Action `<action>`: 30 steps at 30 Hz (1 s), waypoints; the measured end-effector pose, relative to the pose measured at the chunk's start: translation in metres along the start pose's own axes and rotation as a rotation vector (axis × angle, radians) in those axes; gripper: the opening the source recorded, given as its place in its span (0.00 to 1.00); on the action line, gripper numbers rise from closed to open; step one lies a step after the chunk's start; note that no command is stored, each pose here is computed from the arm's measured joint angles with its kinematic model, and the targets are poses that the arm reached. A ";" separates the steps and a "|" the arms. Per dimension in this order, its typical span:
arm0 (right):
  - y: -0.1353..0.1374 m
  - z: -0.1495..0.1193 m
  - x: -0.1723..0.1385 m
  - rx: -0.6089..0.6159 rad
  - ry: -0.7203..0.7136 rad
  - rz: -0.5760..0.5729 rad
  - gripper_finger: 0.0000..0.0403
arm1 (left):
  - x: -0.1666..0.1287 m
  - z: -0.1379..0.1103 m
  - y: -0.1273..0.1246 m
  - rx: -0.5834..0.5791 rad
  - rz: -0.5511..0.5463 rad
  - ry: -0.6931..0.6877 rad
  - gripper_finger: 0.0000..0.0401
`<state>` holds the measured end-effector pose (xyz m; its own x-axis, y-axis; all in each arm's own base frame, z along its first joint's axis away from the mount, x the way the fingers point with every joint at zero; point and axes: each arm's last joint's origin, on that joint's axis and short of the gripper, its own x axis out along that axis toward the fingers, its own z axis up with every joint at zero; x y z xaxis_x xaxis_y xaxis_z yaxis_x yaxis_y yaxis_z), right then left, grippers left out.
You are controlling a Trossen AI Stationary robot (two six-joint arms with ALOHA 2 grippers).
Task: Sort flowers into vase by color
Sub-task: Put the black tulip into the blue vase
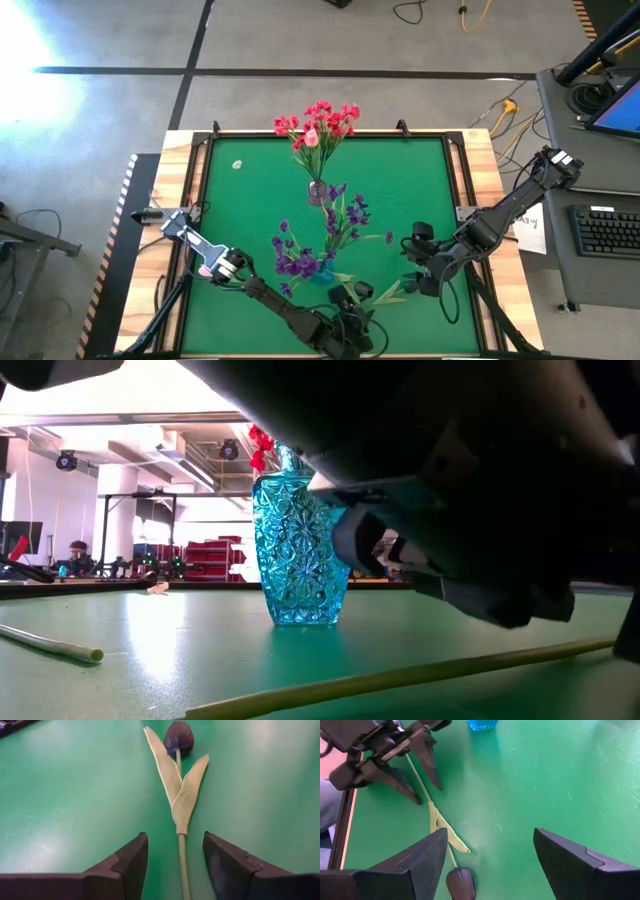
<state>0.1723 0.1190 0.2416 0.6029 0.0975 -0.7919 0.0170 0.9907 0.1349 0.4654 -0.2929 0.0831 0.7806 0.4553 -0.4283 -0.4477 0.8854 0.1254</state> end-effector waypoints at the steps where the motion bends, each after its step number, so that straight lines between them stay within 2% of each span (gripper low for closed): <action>1: 0.000 0.000 0.000 0.000 0.000 0.000 0.71 | 0.000 0.000 0.000 0.005 0.000 0.000 0.42; 6: 0.000 0.000 0.000 0.000 0.000 0.000 0.71 | 0.001 -0.001 0.000 0.019 -0.009 0.014 0.30; 14: 0.000 0.000 0.000 0.000 0.000 0.000 0.71 | 0.001 -0.002 -0.001 0.006 -0.062 0.051 0.03; 22: 0.000 0.000 0.000 -0.007 0.001 0.000 0.71 | -0.004 -0.003 -0.004 -0.017 -0.049 0.034 0.00; 30: 0.000 0.000 0.000 -0.033 -0.001 0.000 0.71 | -0.033 0.000 -0.017 -0.023 0.002 -0.066 0.00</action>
<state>0.1723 0.1190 0.2417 0.6033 0.0973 -0.7916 -0.0094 0.9933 0.1149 0.4469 -0.3228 0.0955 0.8065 0.4630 -0.3677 -0.4586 0.8824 0.1053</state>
